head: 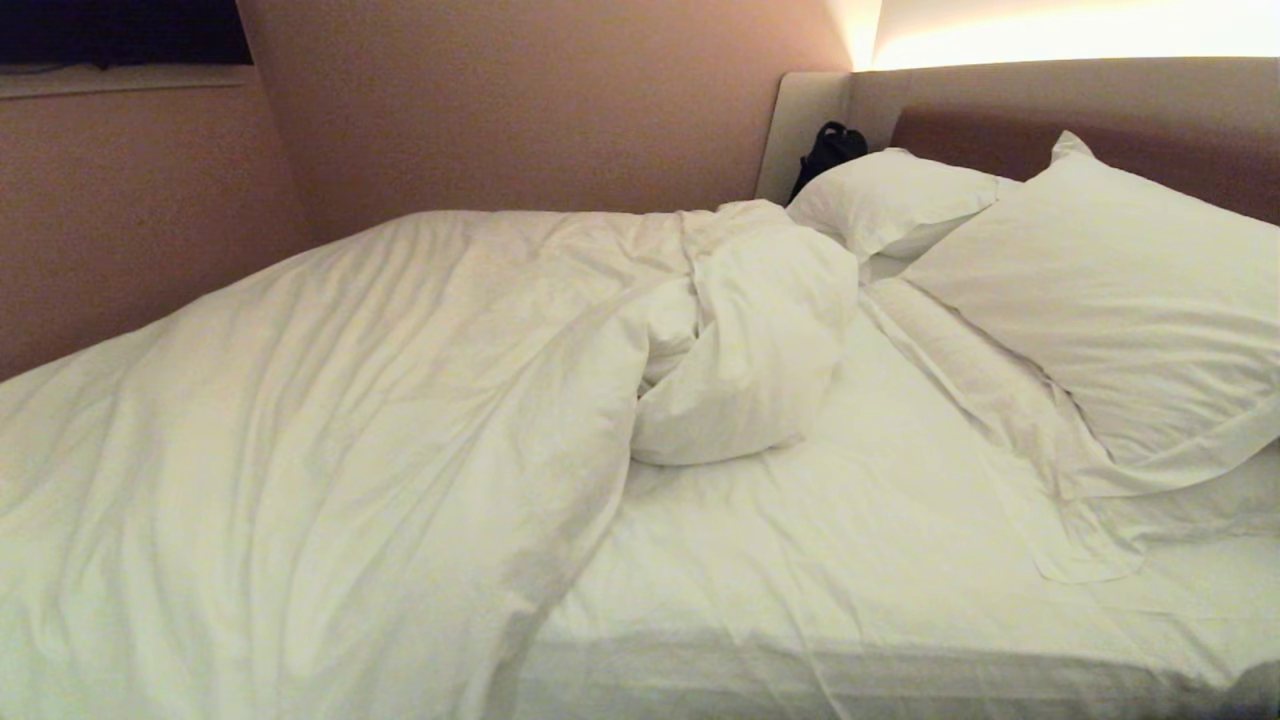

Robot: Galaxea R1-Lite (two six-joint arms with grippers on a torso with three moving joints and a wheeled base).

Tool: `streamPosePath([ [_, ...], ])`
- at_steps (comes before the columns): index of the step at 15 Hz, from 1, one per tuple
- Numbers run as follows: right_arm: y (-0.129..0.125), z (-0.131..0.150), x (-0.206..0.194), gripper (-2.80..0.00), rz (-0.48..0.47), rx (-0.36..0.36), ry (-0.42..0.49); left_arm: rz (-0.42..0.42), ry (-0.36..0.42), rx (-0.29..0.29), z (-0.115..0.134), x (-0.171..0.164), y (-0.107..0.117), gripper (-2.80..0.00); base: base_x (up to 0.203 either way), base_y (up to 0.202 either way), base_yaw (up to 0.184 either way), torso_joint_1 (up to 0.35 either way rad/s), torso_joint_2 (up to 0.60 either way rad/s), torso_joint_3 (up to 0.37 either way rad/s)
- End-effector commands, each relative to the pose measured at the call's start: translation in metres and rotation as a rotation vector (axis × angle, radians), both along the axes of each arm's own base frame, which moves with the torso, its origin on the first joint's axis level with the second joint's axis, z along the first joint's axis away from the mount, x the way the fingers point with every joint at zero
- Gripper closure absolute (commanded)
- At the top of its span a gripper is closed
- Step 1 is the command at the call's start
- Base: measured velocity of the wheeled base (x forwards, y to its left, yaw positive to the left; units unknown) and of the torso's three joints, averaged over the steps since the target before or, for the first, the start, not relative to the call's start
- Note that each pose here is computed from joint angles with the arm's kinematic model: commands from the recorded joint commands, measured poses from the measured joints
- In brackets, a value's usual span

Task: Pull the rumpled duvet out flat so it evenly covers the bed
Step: Flatten the corners of the folded blanket

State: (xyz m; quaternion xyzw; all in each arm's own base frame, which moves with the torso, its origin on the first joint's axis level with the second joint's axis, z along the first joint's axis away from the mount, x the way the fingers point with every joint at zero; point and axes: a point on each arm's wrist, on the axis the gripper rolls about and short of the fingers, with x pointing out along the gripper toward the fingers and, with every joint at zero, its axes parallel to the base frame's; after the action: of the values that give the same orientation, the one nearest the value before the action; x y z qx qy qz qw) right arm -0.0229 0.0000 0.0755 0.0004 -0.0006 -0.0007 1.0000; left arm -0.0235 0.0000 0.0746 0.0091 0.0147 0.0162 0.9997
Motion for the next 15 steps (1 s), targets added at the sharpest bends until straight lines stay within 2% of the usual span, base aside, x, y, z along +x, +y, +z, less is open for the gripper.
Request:
streamPosePath([
  [1,0.0,0.0,0.0001,0.0,-0.002,-0.001,0.001,0.001,0.0,0.0,0.0,0.0,0.0,0.0,0.0,0.0,0.0,0.0,0.0,0.0],
  [15,0.0,0.0,0.0001,0.0,-0.002,0.001,0.001,0.001,0.001,0.0,0.0,0.0,0.0,0.0,0.0,0.0,0.0,0.0,0.0,0.0],
])
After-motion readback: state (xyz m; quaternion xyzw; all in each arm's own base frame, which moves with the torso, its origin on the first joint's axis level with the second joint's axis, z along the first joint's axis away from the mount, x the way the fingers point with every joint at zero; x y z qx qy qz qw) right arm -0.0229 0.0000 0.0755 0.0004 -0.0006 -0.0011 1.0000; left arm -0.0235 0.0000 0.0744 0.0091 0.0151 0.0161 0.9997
